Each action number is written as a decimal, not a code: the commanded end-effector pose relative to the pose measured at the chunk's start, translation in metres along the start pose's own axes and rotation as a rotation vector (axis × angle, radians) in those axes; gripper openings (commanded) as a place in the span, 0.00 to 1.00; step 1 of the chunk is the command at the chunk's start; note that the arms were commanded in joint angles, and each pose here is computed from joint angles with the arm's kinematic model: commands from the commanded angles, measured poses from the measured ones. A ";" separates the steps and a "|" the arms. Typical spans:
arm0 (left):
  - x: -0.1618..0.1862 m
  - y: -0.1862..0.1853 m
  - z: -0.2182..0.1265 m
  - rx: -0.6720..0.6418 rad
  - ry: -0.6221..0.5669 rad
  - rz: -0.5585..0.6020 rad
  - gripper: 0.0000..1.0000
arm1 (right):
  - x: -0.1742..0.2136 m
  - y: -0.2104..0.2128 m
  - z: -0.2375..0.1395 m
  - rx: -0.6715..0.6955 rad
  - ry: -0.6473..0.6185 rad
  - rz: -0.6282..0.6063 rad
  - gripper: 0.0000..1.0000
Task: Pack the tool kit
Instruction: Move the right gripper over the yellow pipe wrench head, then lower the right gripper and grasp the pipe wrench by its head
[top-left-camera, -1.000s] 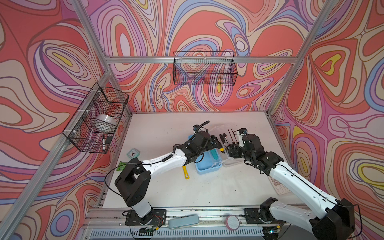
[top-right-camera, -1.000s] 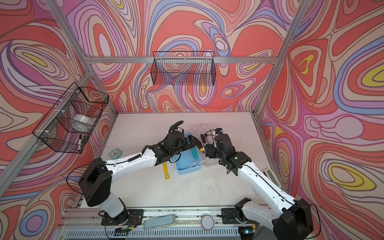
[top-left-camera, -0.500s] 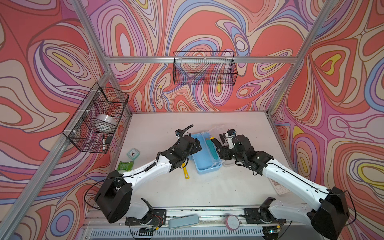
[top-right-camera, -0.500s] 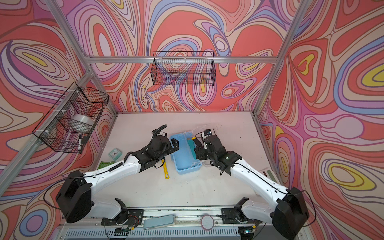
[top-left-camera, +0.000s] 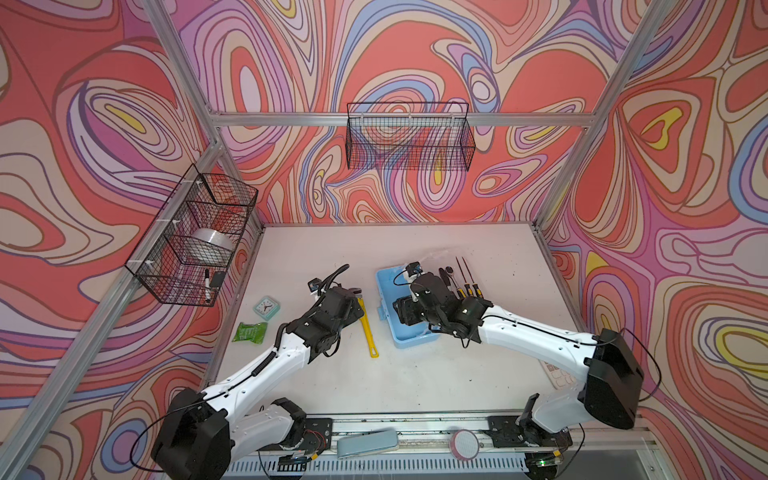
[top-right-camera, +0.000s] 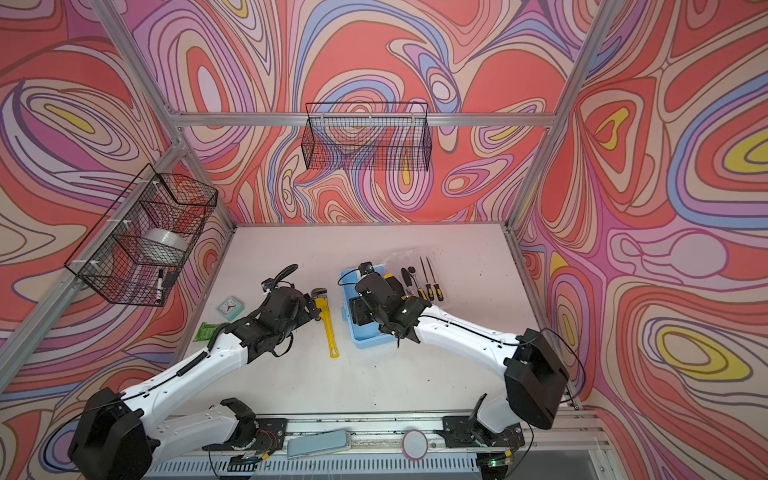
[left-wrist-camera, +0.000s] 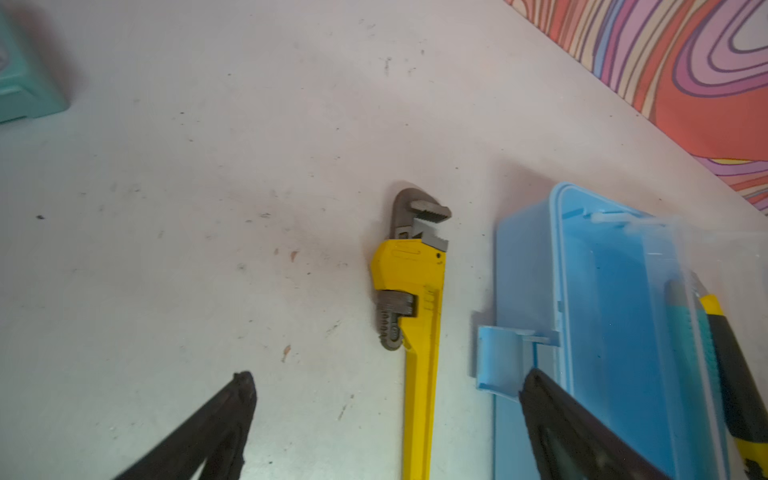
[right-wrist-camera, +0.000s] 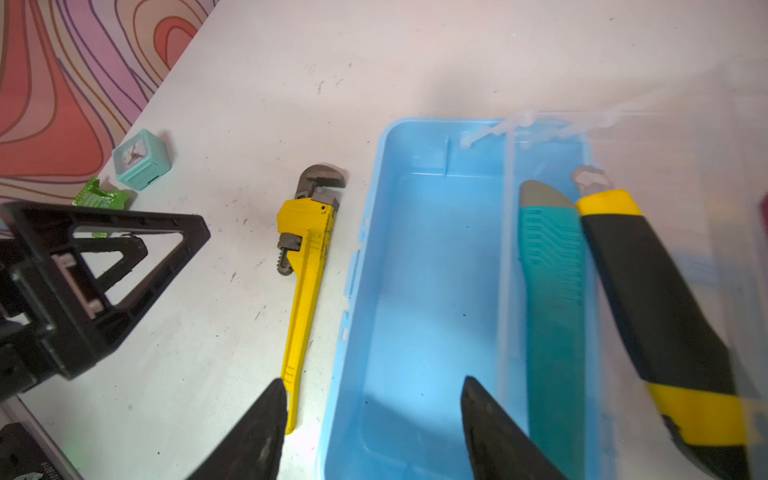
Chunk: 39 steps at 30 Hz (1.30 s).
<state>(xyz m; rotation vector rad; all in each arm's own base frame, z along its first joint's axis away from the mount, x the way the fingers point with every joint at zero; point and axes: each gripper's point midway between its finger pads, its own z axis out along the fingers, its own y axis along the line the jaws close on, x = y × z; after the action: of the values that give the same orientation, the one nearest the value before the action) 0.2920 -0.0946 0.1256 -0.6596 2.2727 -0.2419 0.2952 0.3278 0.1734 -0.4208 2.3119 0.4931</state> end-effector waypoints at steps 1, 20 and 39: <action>0.002 0.037 -0.006 -0.100 0.002 -0.011 1.00 | 0.002 0.016 0.015 0.010 0.016 -0.008 0.67; 0.016 0.110 -0.008 -0.210 0.028 -0.093 1.00 | 0.034 0.070 0.129 0.043 0.240 -0.079 0.81; 0.019 0.104 -0.003 -0.168 0.043 -0.077 1.00 | 0.041 0.054 0.188 0.097 0.298 -0.054 0.91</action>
<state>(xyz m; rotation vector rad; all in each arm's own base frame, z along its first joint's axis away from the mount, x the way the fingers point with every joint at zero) 0.2413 -0.0189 0.0843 -0.8345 2.3193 -0.1140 0.3482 0.4621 0.0418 -0.5405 2.5650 0.3494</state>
